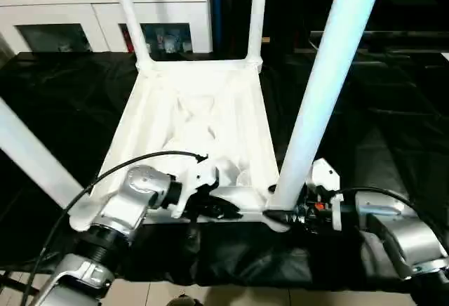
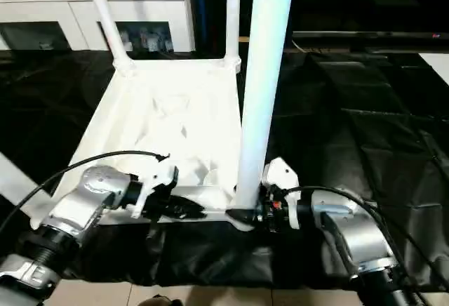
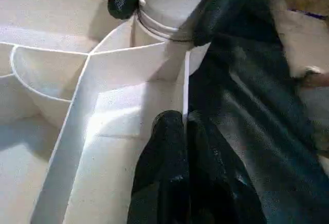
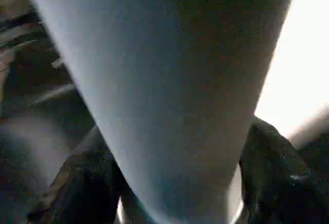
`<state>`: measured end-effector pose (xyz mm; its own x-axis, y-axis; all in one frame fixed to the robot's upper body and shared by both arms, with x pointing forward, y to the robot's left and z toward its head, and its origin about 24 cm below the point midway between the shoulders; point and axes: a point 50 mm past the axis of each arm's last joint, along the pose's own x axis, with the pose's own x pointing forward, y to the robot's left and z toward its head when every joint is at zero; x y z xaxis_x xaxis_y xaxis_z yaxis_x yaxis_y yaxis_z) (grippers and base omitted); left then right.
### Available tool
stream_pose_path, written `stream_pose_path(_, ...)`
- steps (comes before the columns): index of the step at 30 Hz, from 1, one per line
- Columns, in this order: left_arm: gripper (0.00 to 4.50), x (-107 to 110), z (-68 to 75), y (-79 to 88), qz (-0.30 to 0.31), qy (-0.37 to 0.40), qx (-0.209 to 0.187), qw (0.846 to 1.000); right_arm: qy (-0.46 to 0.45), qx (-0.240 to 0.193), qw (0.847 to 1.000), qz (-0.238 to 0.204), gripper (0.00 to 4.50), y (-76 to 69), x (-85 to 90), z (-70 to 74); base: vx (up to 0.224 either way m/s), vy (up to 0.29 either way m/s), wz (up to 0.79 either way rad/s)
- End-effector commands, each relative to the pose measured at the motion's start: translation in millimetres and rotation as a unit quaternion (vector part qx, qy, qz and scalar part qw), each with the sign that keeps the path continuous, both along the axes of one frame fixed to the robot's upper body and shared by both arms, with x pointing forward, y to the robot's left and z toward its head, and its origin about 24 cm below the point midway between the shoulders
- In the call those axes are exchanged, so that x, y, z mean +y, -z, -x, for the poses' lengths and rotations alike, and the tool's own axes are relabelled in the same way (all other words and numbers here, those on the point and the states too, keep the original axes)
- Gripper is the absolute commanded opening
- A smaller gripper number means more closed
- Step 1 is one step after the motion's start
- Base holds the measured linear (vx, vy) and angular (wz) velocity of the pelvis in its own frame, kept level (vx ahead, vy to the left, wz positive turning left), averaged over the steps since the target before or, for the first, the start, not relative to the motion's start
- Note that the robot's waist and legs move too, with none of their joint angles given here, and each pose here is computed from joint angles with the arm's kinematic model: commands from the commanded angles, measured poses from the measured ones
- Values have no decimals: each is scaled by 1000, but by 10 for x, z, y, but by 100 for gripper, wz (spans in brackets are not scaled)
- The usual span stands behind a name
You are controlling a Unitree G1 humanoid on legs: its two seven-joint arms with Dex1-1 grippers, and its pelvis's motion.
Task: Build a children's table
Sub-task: Rotate leg to tighten
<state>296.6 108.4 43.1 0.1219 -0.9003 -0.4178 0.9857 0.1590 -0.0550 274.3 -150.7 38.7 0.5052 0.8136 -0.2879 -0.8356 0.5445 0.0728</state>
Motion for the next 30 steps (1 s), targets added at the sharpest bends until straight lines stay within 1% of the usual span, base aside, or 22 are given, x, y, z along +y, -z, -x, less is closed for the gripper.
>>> stream_pose_path(1, 0, -325, -59, -191, 48, 2, -40, 998, 54, 8, 998, 23, 259, 152, 184, -67, -52, -9, -7)
stream_pose_path(2, 0, -393, -80, -193, 52, -21, -47, 997, 103, 7, 994, 23, 259, 179, 234, -142, -52, 0, -9)
stream_pose_path(3, 0, -429, -94, -196, 55, -34, -51, 997, 125, 6, 992, 23, 259, 190, 264, -176, -52, 0, -9)
stream_pose_path(5, 0, -467, -106, -201, 57, -46, -54, 996, 146, 7, 989, 20, 259, 195, 299, -207, 0, 0, 0)
stream_pose_path(6, 0, -538, -107, -207, 63, -62, -57, 994, 184, 10, 983, 10, 259, 193, 381, -266, 0, 0, 0)
stream_pose_path(7, 0, -538, -107, -207, 63, -62, -57, 994, 184, 10, 983, 10, 259, 193, 381, -266, 0, 0, 0)
stream_pose_path(9, 0, -634, -100, -213, 68, -85, -62, 992, 226, 11, 974, -1, 259, 177, 519, -335, 0, 0, 0)
stream_pose_path(11, 0, -695, -77, -213, 71, -91, -64, 991, 235, 8, 972, -9, 259, 146, 627, -371, 0, 0, 0)
stream_pose_path(13, 0, -724, -42, -206, 70, -79, -64, 992, 225, 0, 974, -22, 259, 108, 693, -383, 0, 0, 0)
stream_pose_path(14, 0, -733, -9, -198, 69, -66, -64, 993, 209, -9, 977, -37, 294, 75, 735, -375, 0, 0, 0)
stream_pose_path(15, 0, -727, 0, -196, 69, -62, -63, 994, 203, -8, 978, -44, 294, 65, 737, -367, 0, 0, 0)
stream_pose_path(17, 0, -721, 3, -195, 69, -62, -63, 994, 198, -5, 979, -50, 329, 62, 739, -358, 0, 0, 0)
stream_pose_path(18, 0, -679, 22, -200, 70, -44, -61, 995, 179, -9, 983, -40, 338, 68, 707, -326, 0, 0, 0)
stream_pose_path(19, 0, -664, 26, -201, 70, -41, -60, 995, 173, -12, 984, -35, 338, 71, 695, -317, 0, 0, 0)
stream_pose_path(23, 0, -587, 28, -215, 71, -25, -57, 996, 140, -25, 990, -9, 377, 83, 606, -272, 0, 0, 0)
stream_pose_path(24, 0, -587, 28, -215, 71, -25, -57, 996, 140, -25, 990, -9, 377, 83, 606, -272, 0, 0, 0)
stream_pose_path(25, 0, -555, 35, -226, 74, -12, -56, 996, 120, -30, 992, -1, 377, 81, 549, -247, 0, 0, 0)
stream_pose_path(26, 0, -549, 37, -228, 74, -9, -56, 996, 116, -31, 993, 1, 377, 80, 538, -241, 0, 0, 0)
stream_pose_path(27, 0, -487, 48, -243, 74, 15, -52, 996, 66, -37, 997, 12, 377, 66, 437, -176, 0, 0, 0)
stream_pose_path(28, 0, -487, 48, -243, 74, 15, -52, 996, 66, -37, 997, 12, 377, 66, 437, -176, 0, 0, 0)
stream_pose_path(29, 0, -426, 49, -246, 69, 31, -47, 996, 20, -36, 999, 17, 377, 39, 350, -111, 0, 0, 0)
stream_pose_path(30, 0, -400, 47, -244, 65, 37, -45, 996, 5, -33, 999, 17, 377, 25, 314, -88, 0, 0, 0)
